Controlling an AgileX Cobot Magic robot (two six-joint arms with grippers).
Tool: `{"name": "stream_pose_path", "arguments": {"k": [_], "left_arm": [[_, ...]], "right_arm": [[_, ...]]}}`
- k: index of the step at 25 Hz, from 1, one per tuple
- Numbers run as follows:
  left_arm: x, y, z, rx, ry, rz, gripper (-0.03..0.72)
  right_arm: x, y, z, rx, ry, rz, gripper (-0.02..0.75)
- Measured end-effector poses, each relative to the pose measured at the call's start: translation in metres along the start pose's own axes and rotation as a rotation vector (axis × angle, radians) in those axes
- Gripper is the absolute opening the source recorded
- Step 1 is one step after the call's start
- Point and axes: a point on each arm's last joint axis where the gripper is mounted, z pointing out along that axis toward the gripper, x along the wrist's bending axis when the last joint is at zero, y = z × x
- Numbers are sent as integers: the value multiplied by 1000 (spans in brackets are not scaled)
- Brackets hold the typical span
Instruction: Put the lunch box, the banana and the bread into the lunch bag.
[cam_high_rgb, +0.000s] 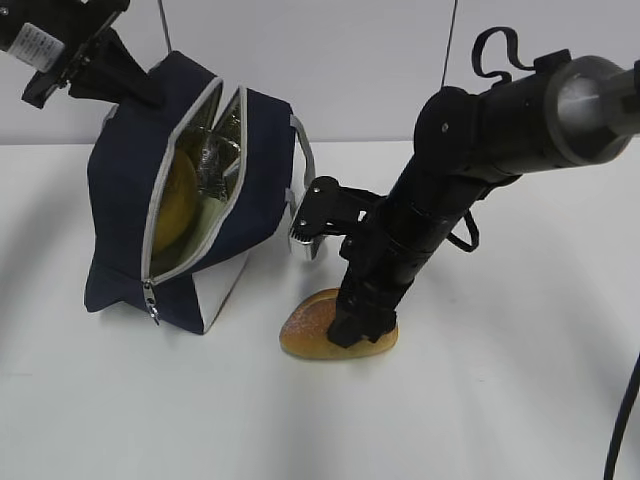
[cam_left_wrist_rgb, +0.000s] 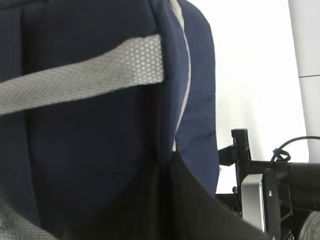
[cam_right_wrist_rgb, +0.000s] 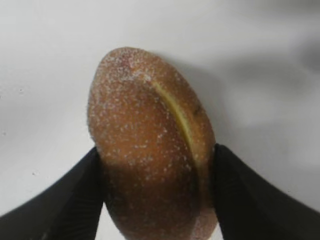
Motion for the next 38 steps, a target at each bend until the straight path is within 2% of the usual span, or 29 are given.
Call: {"name": "stream_pose_path", "arguments": {"k": [3, 6, 12, 16, 18, 29, 35, 38], "left_arm": [[0, 0, 0, 0, 0, 0, -3], [0, 0, 0, 1, 3, 1, -3], [0, 0, 0, 1, 4, 1, -3], [0, 0, 0, 1, 4, 2, -3], [0, 0, 0, 1, 4, 2, -3], [0, 0, 0, 1, 4, 2, -3], [-1, 0, 0, -3, -10, -4, -3], [-1, 0, 0, -4, -12, -5, -3]], "right_arm": [[0, 1, 0, -4, 0, 3, 393], [0, 2, -1, 1, 21, -1, 345], [4, 8, -16, 28, 118, -9, 328], [10, 18, -44, 52, 197, 34, 326], [10, 24, -58, 52, 210, 60, 324], [-7, 72, -147, -139, 8, 183, 323], [-17, 90, -159, -326, -66, 264, 322], [-28, 99, -148, -425, -77, 325, 322]]}}
